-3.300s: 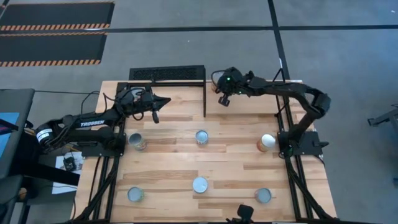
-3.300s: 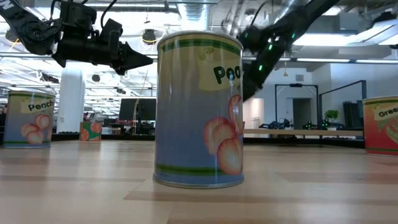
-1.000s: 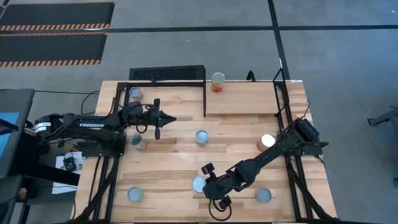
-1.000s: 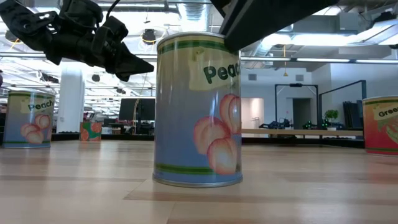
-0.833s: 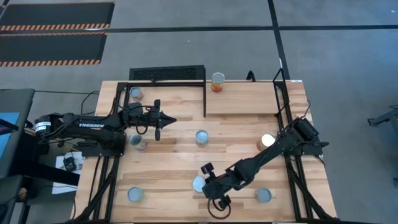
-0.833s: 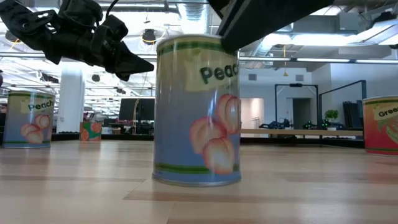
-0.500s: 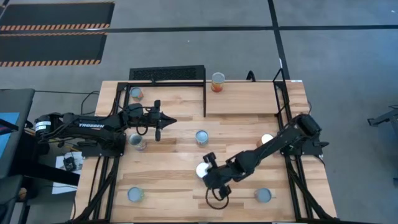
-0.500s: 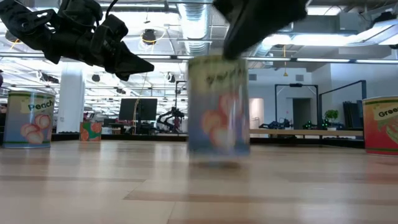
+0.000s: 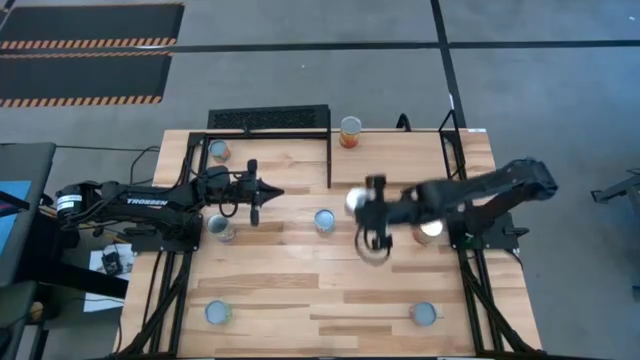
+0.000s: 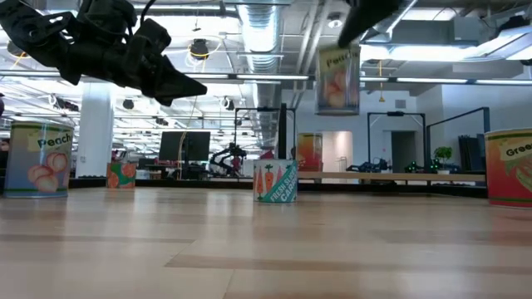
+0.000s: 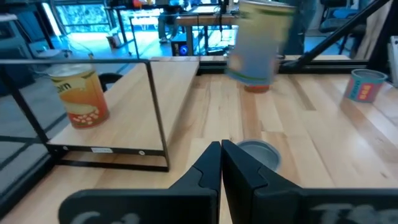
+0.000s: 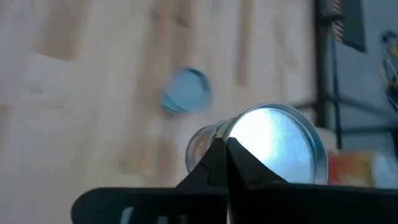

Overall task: Pick and place cans onto a shelf
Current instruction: Put the right blue can on the shelf

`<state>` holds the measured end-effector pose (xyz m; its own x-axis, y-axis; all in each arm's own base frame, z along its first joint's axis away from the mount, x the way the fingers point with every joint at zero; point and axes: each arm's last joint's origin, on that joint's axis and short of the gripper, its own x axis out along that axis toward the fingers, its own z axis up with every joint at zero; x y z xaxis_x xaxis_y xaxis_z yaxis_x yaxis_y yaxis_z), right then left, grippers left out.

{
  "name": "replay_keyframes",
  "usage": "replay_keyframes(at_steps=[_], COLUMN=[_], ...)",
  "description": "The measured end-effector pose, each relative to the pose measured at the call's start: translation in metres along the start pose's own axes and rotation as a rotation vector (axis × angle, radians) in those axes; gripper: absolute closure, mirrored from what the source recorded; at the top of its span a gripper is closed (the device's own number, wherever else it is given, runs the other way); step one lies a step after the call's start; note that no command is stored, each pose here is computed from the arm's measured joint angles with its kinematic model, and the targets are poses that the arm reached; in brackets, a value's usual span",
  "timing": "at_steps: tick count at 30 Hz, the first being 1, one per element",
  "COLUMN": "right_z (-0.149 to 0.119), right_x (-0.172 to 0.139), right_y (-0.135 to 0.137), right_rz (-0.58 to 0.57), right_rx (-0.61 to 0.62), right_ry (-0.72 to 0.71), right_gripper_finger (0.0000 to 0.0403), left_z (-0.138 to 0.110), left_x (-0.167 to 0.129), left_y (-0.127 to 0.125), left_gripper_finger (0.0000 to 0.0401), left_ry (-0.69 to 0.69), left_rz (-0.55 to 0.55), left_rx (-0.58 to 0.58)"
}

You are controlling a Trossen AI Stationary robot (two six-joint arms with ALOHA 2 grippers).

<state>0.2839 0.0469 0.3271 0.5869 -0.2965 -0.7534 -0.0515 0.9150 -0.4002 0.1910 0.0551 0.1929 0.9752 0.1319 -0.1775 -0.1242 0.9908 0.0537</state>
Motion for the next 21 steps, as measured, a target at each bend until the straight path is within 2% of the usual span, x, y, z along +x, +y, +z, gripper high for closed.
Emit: replay_keyframes(at_steps=[3, 13, 17, 21], right_z=[-0.021, -0.104, -0.126, -0.145], right_x=[0.004, 0.049, 0.065, 0.084], right_y=[-0.037, -0.147, -0.180, -0.200], right_rz=[-0.031, -0.055, -0.060, -0.051], right_rx=[0.026, 0.126, 0.150, 0.143], right_ry=[0.022, 0.087, 0.067, 0.080], right_gripper_finger=[0.0399, 0.0399, 0.0399, 0.0399], left_z=[0.001, 0.002, 0.002, 0.002], left_x=[0.000, -0.001, -0.001, -0.001], left_y=[0.002, 0.007, 0.008, 0.008], left_gripper_finger=[0.0399, 0.0399, 0.0399, 0.0399], left_ry=[-0.009, -0.028, -0.027, -0.027], left_rz=[0.021, 0.049, 0.054, 0.056], left_rx=[0.009, 0.002, 0.001, 0.001])
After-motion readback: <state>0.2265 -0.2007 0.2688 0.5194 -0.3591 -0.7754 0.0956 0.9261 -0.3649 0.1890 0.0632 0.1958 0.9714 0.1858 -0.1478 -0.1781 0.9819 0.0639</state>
